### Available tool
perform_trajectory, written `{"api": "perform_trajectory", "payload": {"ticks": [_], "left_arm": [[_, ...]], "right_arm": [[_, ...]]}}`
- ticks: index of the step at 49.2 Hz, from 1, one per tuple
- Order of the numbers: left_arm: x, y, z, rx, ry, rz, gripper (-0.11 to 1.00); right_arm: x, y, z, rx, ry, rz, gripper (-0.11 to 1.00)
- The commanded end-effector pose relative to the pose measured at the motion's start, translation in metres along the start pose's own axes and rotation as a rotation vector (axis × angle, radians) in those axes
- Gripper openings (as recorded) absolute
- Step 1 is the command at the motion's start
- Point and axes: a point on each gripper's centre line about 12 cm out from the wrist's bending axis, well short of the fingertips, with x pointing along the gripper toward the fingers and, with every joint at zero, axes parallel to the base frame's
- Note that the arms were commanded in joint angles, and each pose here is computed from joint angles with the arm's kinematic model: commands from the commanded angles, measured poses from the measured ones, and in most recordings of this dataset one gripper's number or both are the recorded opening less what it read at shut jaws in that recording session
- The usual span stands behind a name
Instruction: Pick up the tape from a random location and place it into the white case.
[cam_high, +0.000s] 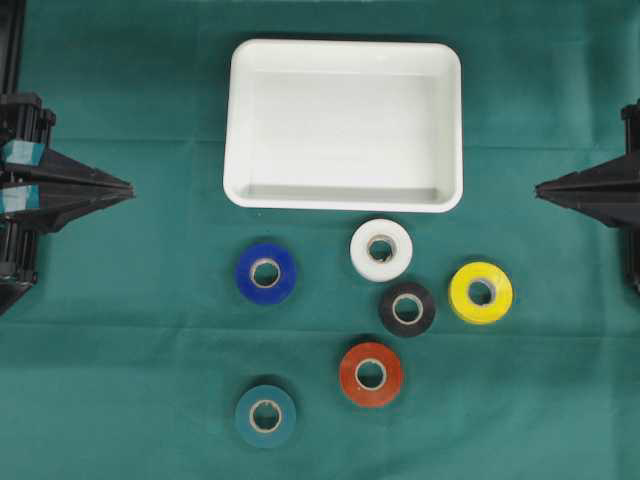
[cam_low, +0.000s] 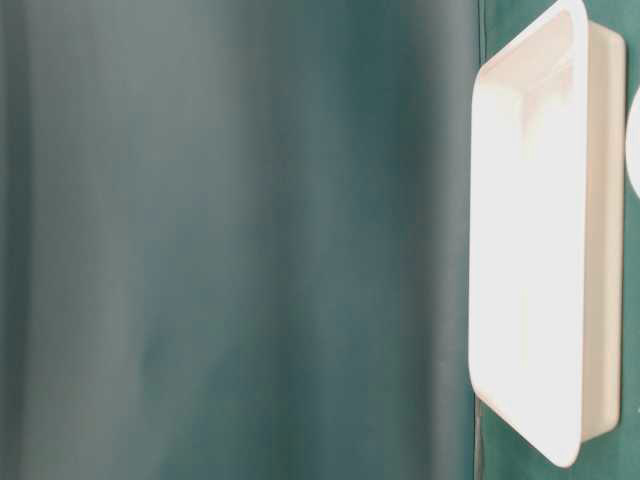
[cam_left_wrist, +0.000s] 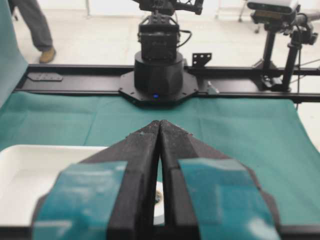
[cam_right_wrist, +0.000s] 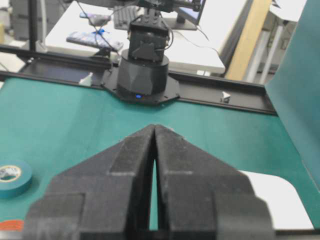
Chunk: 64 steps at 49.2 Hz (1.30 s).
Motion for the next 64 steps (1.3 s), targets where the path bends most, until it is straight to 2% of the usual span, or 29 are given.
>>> {"api": "perform_trajectory", "payload": {"ticks": [1, 8, 31, 36, 38, 41, 48, 52, 55, 64], "left_arm": [[0.004, -0.002, 0.006, -0.007, 0.002, -0.008, 0.01], [0.004, -0.002, 0.005, -0.007, 0.015, -0.010, 0.01], [0.005, -0.002, 0.004, -0.008, 0.034, -0.008, 0.01], [0.005, -0.002, 0.004, -0.007, 0.034, -0.010, 0.11], [0.005, -0.002, 0.004, -0.008, 0.031, -0.008, 0.19], [0.005, -0.002, 0.005, -0.008, 0.029, -0.010, 0.35], [0.005, -0.002, 0.006, -0.005, 0.023, -0.010, 0.78], [0.005, -0.002, 0.005, -0.005, 0.026, -0.010, 0.95], [0.005, -0.002, 0.005, -0.005, 0.028, -0.008, 1.00], [0.005, -0.002, 0.006, -0.007, 0.028, -0.010, 1.00]], "right_arm": [[0.004, 0.000, 0.006, 0.013, -0.008, -0.003, 0.00], [0.006, 0.000, 0.001, 0.015, 0.026, -0.001, 0.00], [0.003, 0.000, 0.009, 0.017, 0.049, -0.001, 0.00], [0.002, 0.000, 0.011, 0.017, 0.043, -0.001, 0.01], [0.002, 0.000, 0.011, 0.020, 0.043, -0.002, 0.06], [0.002, -0.001, 0.011, 0.021, 0.041, -0.003, 0.19], [0.003, -0.001, 0.011, 0.026, 0.046, -0.005, 0.63], [0.003, -0.001, 0.010, 0.026, 0.049, -0.008, 0.83], [0.003, -0.002, 0.012, 0.025, 0.046, -0.010, 0.91], [0.003, -0.002, 0.011, 0.025, 0.054, -0.013, 0.91]]}}
